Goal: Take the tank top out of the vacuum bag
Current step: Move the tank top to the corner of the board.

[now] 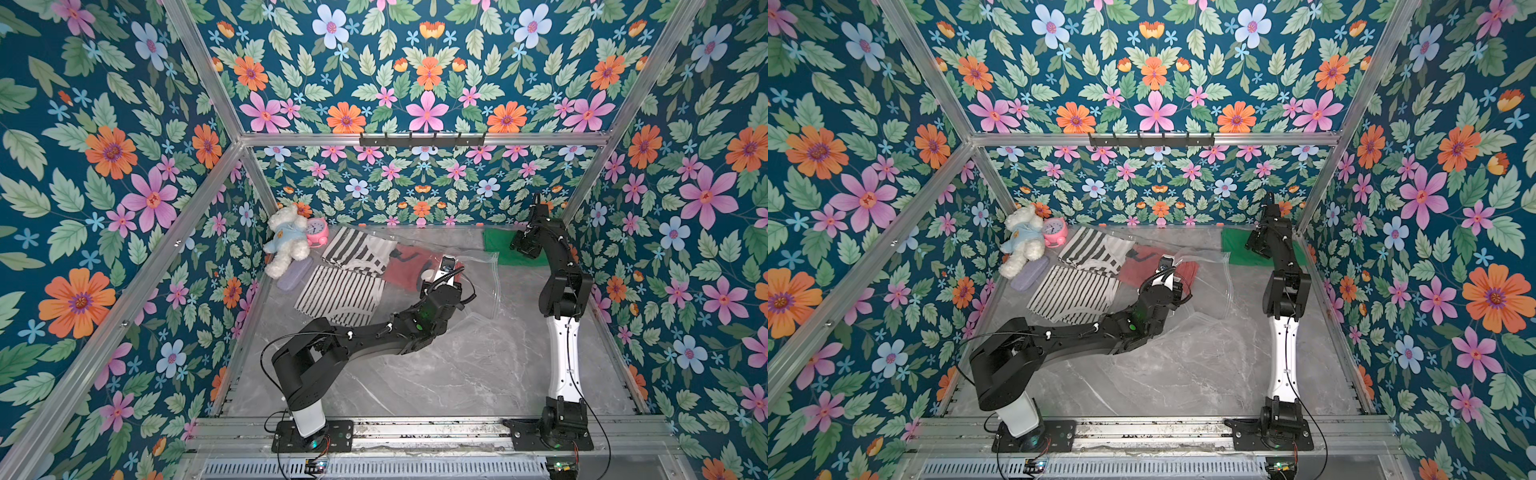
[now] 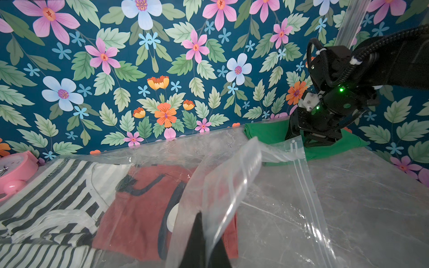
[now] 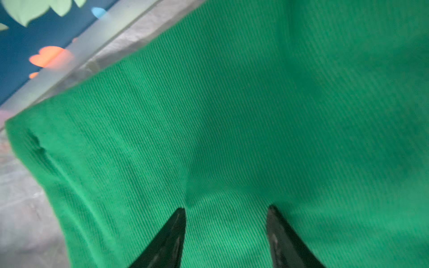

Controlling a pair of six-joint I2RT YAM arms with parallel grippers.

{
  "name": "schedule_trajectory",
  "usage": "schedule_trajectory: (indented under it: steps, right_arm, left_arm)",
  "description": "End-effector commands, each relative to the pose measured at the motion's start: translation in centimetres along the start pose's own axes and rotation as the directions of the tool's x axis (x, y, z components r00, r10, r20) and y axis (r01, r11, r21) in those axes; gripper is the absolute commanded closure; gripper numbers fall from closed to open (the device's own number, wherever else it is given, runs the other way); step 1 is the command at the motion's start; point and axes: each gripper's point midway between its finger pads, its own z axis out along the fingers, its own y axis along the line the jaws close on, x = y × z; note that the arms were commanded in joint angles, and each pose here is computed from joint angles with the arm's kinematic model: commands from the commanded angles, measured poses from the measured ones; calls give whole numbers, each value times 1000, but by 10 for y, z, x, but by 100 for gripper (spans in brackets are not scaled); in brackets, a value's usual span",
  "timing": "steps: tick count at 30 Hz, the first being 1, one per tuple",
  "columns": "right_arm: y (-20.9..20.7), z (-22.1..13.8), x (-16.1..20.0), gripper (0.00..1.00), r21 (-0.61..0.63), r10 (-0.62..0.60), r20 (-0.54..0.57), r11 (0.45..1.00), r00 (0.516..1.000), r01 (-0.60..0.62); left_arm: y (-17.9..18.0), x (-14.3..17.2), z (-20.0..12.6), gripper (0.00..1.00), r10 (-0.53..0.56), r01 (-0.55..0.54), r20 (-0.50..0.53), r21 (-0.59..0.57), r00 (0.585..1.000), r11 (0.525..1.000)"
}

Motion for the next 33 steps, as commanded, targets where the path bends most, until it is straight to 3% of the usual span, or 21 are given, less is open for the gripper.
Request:
schedule_trajectory:
  steps: [1, 8, 20, 23, 26, 30, 33]
  right_arm:
    - [7, 7, 24, 42, -41, 22, -99, 999, 995, -26]
    - [11, -22, 7, 40, -34, -24, -32, 999, 999, 23]
    - [29, -126, -21, 39, -52, -75, 105, 995, 992, 81]
    - [35, -160, -11, 39, -55, -81, 124, 995, 989, 89]
    - [47, -190, 8, 39, -136, -63, 195, 986, 979, 91]
    - [45, -223, 40, 39, -271, 51, 308, 962, 950, 36]
    - [44, -234, 73, 39, -379, 122, 318, 925, 940, 9]
  left_arm:
    - [0, -5, -1, 100, -18, 18, 13, -4, 1000, 1000]
    - [1, -7, -3, 99, -13, 13, 16, -5, 1000, 1000]
    - [-10, -7, 2, 98, -9, 9, 14, 32, 1000, 999]
    - [-16, -6, 5, 98, -2, 2, 12, 50, 1000, 999]
    - [-22, -3, 9, 100, 1, -1, 5, 59, 1000, 998]
    - [-26, 0, 11, 100, -9, 9, 0, 74, 1000, 997]
    - [-29, 5, 14, 100, 0, 1, -6, 75, 1000, 997]
